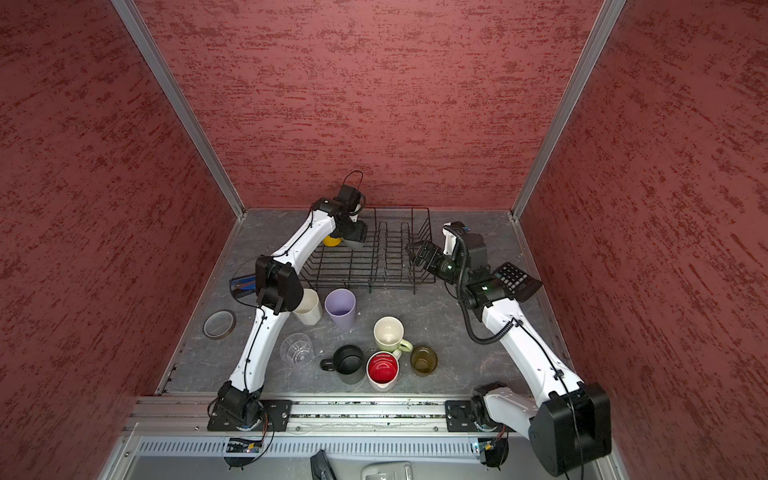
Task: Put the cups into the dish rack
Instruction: 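Lower the white mug into the rack beside the yellow mug with the left gripper, then open the left gripper and raise it off the standing white mug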
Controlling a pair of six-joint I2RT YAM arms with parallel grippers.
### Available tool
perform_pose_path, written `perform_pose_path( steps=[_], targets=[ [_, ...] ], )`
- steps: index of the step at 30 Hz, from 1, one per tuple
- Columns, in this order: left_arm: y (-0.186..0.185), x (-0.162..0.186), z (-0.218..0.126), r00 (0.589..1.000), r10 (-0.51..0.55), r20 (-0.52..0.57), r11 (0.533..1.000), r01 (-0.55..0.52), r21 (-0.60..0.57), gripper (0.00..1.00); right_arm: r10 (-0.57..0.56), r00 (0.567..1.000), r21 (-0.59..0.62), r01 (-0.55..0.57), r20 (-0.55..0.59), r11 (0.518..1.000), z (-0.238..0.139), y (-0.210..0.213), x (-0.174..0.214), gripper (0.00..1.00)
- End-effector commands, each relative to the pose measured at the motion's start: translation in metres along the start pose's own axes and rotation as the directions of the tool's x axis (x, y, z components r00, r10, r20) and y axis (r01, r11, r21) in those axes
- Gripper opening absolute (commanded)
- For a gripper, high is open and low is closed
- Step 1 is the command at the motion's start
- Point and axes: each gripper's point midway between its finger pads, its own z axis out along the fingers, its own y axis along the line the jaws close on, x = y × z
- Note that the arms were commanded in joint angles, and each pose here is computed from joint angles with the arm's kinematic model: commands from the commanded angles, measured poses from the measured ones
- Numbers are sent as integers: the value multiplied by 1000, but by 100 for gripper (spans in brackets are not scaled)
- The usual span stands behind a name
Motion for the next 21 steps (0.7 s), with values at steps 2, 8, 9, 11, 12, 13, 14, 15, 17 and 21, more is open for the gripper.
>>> perform_pose_path(
  steps=[2, 8, 9, 11, 12, 13, 14, 15, 17, 21],
  targets=[
    [-2, -13, 2, 999, 9, 48, 1000, -9, 10, 0, 11, 1000, -25, -11, 5, 1000, 1, 2, -1, 99],
    [0, -9, 11, 999, 3, 32, 1000, -4, 6, 2, 19, 1000, -33, -19, 2, 999, 2, 3, 0, 99],
    [0, -9, 11, 999, 4, 32, 1000, -4, 6, 5, 19, 1000, -34, -19, 3, 999, 2, 3, -1, 99],
    [1, -10, 12, 999, 0, 33, 1000, 0, 6, 15, 23, 1000, -33, -23, 2, 999, 3, 2, 0, 99],
    [1, -9, 13, 999, 1, 32, 1000, -1, 7, 20, 24, 1000, -35, -24, 2, 999, 3, 2, 0, 99],
    [0, -9, 13, 999, 2, 32, 1000, -2, 8, 26, 24, 1000, -35, -24, 0, 999, 3, 2, 0, 99],
    [0, -9, 14, 999, 1, 32, 1000, -1, 7, 33, 25, 1000, -35, -25, 1, 999, 3, 2, 0, 99],
    [0, -9, 14, 999, 1, 32, 1000, -1, 7, 39, 25, 1000, -36, -25, 2, 999, 3, 3, -1, 99],
    [0, -10, 15, 999, 2, 33, 1000, -3, 9, 50, 26, 1000, -38, -26, 1, 999, 3, 3, 0, 99],
    [1, -11, 13, 999, -1, 39, 1000, 0, 9, 67, 30, 1000, -41, -31, -3, 999, 4, 2, 1, 99]
  ],
)
